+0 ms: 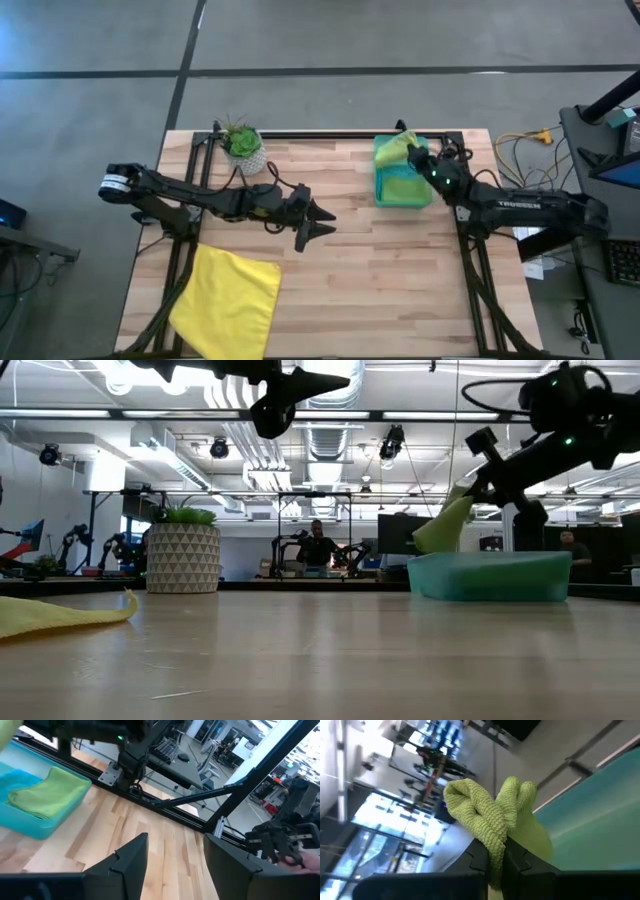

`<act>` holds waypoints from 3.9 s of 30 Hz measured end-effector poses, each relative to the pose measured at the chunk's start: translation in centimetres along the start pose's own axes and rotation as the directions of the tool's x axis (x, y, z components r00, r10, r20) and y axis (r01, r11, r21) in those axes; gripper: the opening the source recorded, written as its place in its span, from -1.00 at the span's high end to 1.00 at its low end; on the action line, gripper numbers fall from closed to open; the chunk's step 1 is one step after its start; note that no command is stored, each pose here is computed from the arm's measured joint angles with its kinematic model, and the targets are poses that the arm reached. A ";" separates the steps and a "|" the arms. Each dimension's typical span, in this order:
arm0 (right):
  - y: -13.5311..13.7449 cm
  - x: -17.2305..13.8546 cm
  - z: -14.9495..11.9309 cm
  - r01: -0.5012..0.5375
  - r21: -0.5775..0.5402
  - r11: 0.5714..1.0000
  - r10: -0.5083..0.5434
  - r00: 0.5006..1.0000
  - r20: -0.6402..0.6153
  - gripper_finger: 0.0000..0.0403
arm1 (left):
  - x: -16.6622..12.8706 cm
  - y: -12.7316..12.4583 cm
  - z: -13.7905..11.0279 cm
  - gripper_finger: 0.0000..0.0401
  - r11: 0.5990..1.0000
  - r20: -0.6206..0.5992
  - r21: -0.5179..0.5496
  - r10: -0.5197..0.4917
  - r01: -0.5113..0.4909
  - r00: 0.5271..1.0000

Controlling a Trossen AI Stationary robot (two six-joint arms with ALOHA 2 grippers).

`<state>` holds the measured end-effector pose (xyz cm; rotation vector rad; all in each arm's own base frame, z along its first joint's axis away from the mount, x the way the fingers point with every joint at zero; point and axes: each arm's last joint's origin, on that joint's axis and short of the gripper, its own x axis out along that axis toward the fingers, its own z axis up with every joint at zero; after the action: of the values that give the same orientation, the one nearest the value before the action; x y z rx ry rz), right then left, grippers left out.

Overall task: Fold microfiber towels
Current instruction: Put the light green towel into the container

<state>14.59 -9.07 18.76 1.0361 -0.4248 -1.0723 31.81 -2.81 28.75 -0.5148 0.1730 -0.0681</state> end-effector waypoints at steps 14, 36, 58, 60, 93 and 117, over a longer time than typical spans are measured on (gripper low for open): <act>2.8 7.0 3.3 -0.115 -0.175 0.978 0.067 0.964 -0.259 0.94 | 0.1 0.6 0.4 0.12 0.998 0.028 -0.046 0.049 -0.048 0.998; 1.6 9.8 1.0 -0.135 -0.168 0.976 0.049 0.897 -0.440 0.94 | 0.1 0.8 0.5 0.12 0.994 0.053 -0.055 0.096 -0.093 0.994; -0.2 6.0 2.6 0.199 -0.470 0.860 -0.347 0.903 -0.254 0.94 | 0.2 1.0 0.4 0.12 0.994 0.052 -0.056 0.101 -0.098 0.994; -0.7 6.2 2.3 0.215 -0.487 0.847 -0.375 0.890 -0.261 0.94 | 0.3 1.1 0.2 0.12 0.993 0.043 -0.055 0.106 -0.104 0.993; -4.2 5.5 -1.2 0.412 -0.633 0.655 -0.677 0.692 -0.250 0.69 | 1.3 1.7 -0.5 0.12 0.983 0.023 -0.150 0.114 -0.109 0.993; 2.7 5.7 2.0 0.278 -0.769 0.576 -0.664 0.707 -0.242 0.05 | 1.3 1.6 -0.5 0.12 0.982 0.021 -0.157 0.110 -0.105 0.994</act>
<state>17.08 -14.73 21.01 0.7028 0.7435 -1.2421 33.01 -1.76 27.33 -0.6611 0.1780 0.0590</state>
